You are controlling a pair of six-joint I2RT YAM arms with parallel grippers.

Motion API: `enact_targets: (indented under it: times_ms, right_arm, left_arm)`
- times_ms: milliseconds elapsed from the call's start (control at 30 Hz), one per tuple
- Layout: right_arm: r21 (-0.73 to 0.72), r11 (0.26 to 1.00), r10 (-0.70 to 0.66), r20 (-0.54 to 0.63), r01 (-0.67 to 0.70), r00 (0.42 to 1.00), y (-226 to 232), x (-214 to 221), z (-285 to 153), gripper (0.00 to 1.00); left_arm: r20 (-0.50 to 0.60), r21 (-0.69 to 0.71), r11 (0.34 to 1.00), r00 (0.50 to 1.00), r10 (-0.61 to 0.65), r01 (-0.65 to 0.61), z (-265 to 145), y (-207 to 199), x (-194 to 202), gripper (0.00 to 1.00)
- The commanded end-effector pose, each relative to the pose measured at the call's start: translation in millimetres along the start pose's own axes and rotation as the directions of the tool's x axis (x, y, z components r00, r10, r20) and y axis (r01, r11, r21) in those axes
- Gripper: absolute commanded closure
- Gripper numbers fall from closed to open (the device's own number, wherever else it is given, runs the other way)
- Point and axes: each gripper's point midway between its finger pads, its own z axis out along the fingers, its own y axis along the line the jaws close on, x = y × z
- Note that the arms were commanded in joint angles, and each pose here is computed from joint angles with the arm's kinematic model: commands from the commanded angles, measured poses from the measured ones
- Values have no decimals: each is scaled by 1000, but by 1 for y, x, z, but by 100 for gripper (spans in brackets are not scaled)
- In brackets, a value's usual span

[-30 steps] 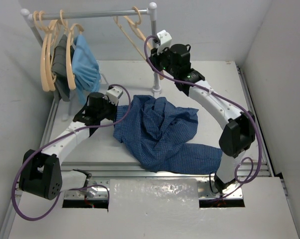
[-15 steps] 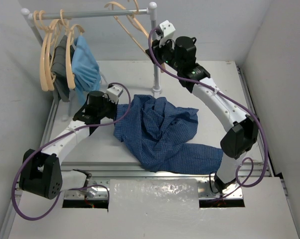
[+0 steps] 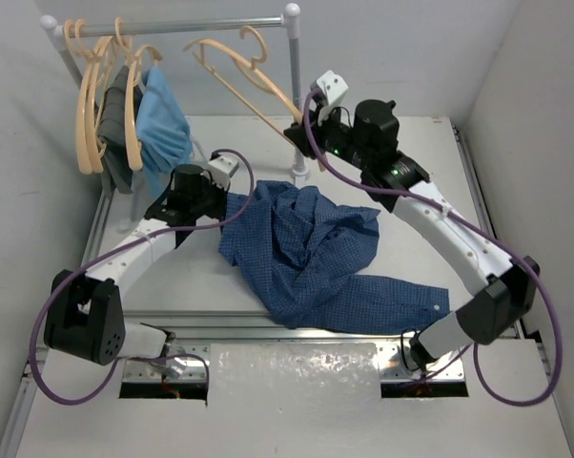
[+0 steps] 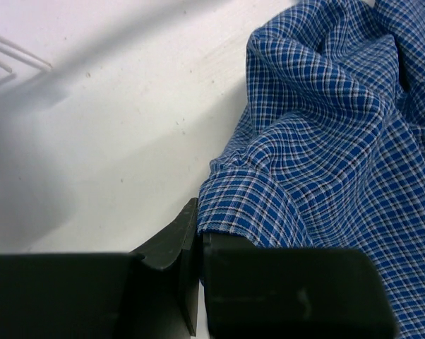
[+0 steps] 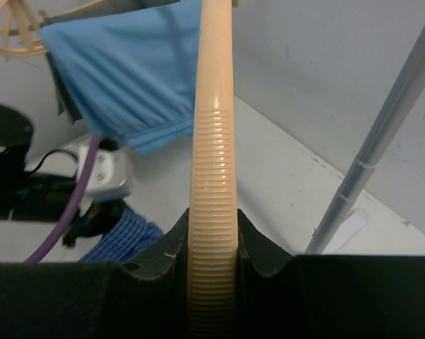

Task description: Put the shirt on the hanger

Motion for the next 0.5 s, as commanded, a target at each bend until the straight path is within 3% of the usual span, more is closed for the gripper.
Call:
enact_targets:
  times_ms: [0, 167, 200, 467]
  right_arm:
    - [-14, 1000, 0, 62, 1, 998, 12, -17, -25, 100]
    - [99, 994, 38, 0, -38, 999, 4, 1, -67, 100]
    - [114, 992, 59, -66, -52, 996, 5, 25, -75, 100]
    - [285, 954, 167, -254, -91, 953, 4, 96, -158, 100]
  left_arm:
    - [85, -12, 1000, 996, 10, -9, 2, 4, -36, 100]
    - [77, -31, 999, 997, -8, 10, 7, 8, -37, 100]
    - [81, -44, 999, 997, -12, 15, 7, 12, -40, 100]
    - [97, -81, 994, 993, -61, 69, 16, 23, -63, 100]
